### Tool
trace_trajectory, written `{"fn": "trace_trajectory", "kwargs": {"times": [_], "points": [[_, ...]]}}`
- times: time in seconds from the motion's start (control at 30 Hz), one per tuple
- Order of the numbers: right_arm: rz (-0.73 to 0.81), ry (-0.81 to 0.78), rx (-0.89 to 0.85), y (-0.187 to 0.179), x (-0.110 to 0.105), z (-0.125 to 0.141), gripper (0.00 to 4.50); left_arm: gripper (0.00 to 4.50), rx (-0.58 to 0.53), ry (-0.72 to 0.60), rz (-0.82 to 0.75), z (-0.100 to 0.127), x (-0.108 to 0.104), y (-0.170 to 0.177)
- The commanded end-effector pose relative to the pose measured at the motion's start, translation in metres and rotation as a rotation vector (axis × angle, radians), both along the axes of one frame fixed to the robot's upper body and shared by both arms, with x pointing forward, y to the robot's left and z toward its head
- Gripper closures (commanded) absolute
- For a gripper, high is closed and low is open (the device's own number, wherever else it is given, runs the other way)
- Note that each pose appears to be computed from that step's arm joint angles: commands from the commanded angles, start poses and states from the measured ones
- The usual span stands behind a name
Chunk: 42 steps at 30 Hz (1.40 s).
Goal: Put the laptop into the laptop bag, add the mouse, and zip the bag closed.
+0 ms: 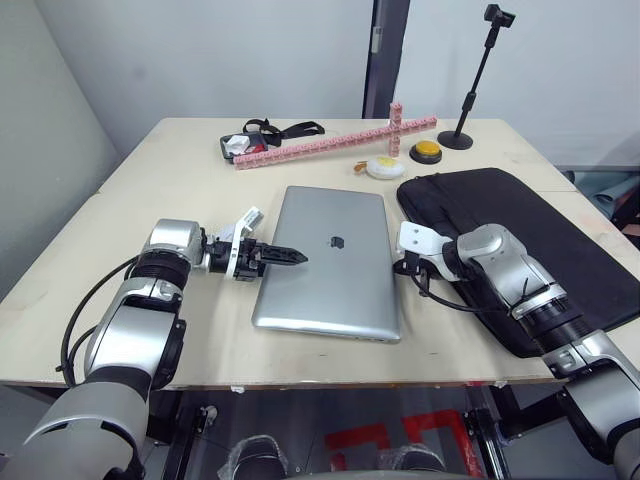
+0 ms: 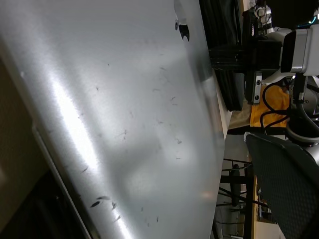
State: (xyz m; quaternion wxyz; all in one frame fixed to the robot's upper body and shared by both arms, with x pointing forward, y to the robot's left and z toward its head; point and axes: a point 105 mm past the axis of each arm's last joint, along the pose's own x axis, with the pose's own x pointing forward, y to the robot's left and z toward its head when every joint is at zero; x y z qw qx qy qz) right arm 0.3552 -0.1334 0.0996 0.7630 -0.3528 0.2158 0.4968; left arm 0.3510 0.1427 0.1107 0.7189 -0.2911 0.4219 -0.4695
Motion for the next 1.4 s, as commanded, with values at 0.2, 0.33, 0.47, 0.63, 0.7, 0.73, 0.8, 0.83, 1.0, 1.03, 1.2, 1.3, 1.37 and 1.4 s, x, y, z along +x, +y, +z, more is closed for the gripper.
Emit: {"fn": "trace_trajectory", "kwargs": {"times": [0.2,0.33,0.47,0.63,0.7,0.73,0.8,0.83,1.0,1.03,1.2,1.3,1.37,1.4], "points": [[0.044,0.009,0.054,0.014,-0.006,0.001,4.50,3.32,-0.104,-0.009,-0.011,0.025,-0.005,-0.009],[0.018,0.016,0.087,0.011,-0.008,0.004,4.50,4.14,-0.204,0.024,-0.026,0.039,-0.023,-0.018],[-0.041,0.012,0.148,-0.003,-0.010,0.014,4.50,4.20,-0.298,-0.027,-0.055,0.053,-0.038,-0.035],[-0.155,-0.058,0.199,-0.035,-0.012,0.038,4.50,4.20,-0.371,-0.058,-0.030,0.050,-0.055,-0.044],[-0.214,-0.117,0.229,-0.050,-0.013,0.052,4.50,4.20,-0.403,-0.063,0.007,0.049,-0.059,-0.046],[-0.234,-0.135,0.240,-0.055,-0.013,0.057,4.50,4.20,-0.417,-0.063,0.022,0.050,-0.060,-0.047],[-0.263,-0.186,0.242,-0.061,-0.013,0.065,3.99,4.20,-0.443,-0.060,0.059,0.051,-0.060,-0.046],[-0.281,-0.214,0.241,-0.064,-0.013,0.070,3.76,4.20,-0.454,-0.058,0.090,0.050,-0.058,-0.045],[-0.317,-0.267,0.226,-0.064,-0.017,0.074,2.02,4.20,-0.462,-0.029,0.209,0.042,-0.052,-0.040],[-0.343,-0.269,0.209,-0.065,-0.016,0.067,1.74,4.20,-0.455,0.004,0.224,0.035,-0.052,-0.039],[-0.433,-0.266,0.164,-0.075,-0.017,0.043,1.05,4.20,-0.441,0.023,0.190,0.031,-0.061,-0.041],[-0.467,-0.260,0.163,-0.076,-0.017,0.034,1.05,4.20,-0.447,0.039,0.179,0.030,-0.063,-0.040],[-0.495,-0.274,0.152,-0.078,-0.014,0.030,1.05,4.20,-0.440,0.040,0.171,0.030,-0.064,-0.041],[-0.508,-0.273,0.154,-0.079,-0.012,0.029,1.05,4.20,-0.440,0.043,0.168,0.030,-0.064,-0.042]]}}
